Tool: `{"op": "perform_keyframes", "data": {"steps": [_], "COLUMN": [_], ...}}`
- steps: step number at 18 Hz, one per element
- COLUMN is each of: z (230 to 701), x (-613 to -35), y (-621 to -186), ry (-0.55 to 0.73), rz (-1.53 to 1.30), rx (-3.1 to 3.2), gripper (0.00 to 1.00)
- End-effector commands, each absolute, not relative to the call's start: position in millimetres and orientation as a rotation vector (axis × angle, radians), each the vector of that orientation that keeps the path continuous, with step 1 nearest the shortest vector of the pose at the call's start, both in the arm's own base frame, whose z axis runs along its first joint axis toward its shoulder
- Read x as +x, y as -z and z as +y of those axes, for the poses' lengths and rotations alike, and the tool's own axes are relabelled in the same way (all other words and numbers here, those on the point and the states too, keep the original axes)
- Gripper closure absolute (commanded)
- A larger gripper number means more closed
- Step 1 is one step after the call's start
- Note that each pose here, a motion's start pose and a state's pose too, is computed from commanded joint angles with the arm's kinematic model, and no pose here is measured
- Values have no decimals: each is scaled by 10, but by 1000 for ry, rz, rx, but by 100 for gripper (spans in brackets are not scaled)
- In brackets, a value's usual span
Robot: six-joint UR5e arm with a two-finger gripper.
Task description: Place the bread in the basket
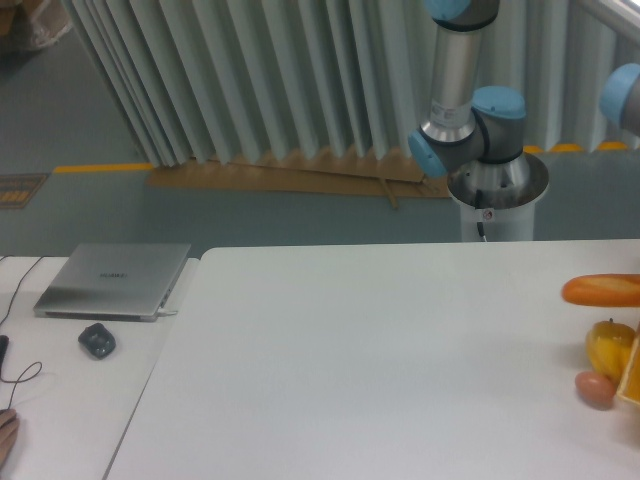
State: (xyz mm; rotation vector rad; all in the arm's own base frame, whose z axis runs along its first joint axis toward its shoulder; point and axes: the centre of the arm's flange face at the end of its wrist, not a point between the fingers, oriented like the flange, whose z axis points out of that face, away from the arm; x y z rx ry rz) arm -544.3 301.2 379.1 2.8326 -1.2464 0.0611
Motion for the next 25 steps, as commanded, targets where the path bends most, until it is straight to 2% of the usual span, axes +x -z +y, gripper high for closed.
{"op": "perform_keyframes", "data": {"steps": [10,20,21,22,24,25], "z": [2489,2584,2585,2594,2610,2629], "x": [-5949,-6088,-6091,-6088,-6068,-6060], "y": [-3545,-3314,-3317,-3319,-3307,-3307], "ry": [-32,-3,2,4,0,0], "rz": [-1429,-1399,-1397,-1405,-1399,-1403], "rx": [2754,2760,2760,2756,2759,2757], "gripper": [77,77,73,54,32,10]}}
